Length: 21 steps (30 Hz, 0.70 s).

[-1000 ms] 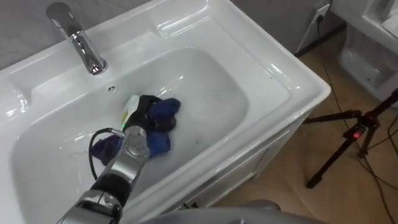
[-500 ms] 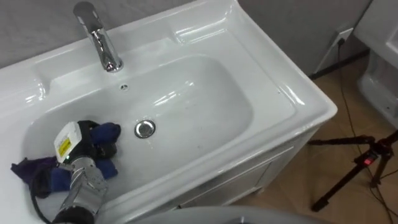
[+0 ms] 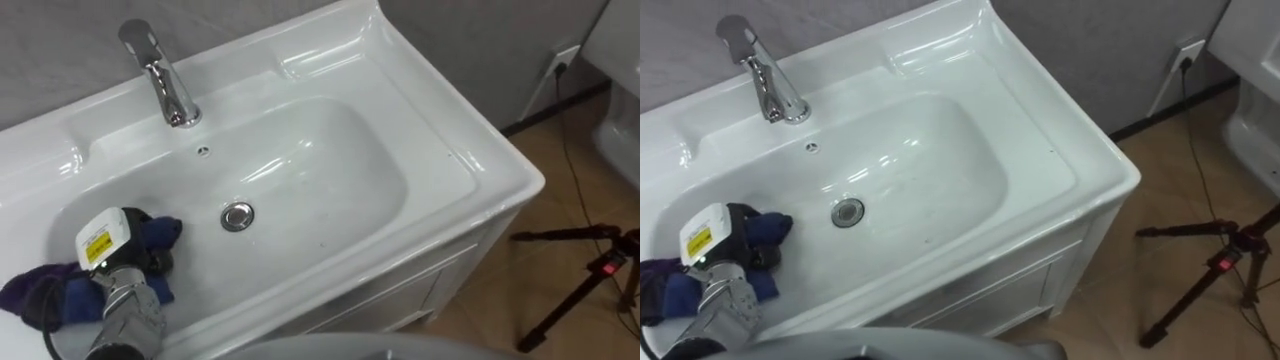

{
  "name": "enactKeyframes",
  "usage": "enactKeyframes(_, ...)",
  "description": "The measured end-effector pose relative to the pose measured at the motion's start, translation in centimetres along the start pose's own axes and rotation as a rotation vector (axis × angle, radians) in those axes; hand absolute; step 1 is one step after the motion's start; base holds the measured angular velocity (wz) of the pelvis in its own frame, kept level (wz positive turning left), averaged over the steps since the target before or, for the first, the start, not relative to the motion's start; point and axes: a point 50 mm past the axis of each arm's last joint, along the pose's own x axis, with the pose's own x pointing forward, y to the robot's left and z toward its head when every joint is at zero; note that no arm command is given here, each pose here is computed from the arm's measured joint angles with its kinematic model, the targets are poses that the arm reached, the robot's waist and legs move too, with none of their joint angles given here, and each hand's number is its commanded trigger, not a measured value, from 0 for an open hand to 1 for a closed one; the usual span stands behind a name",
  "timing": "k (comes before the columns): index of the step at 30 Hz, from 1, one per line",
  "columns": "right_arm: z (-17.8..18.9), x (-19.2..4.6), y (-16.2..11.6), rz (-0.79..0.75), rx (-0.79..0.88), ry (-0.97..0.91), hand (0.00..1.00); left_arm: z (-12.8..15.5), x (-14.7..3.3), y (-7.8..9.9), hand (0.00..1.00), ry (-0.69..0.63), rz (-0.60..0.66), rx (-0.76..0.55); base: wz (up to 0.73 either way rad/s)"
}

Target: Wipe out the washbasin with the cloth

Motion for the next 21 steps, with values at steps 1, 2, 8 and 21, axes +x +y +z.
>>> enactKeyframes(1,0.5,-0.1,-0.1,-0.005,-0.007,-0.013,0.0,0.0,0.0,0.0,1.0,-0.006,-0.001,0.01,0.11)
enactKeyframes(2,0.8,-0.1,-0.2,-0.008,-0.01,-0.024,0.0,0.0,0.0,-0.1,1.0,-0.008,-0.003,0.016,0.11)
enactKeyframes(8,1.8,-0.3,-0.8,-0.022,-0.01,-0.068,0.0,0.0,-0.2,-0.3,1.0,-0.005,-0.012,0.014,0.05)
enactKeyframes(21,1.2,-0.2,-0.6,-0.034,-0.009,-0.06,0.0,0.1,-0.4,-0.6,1.0,0.015,-0.025,0.021,0.02)
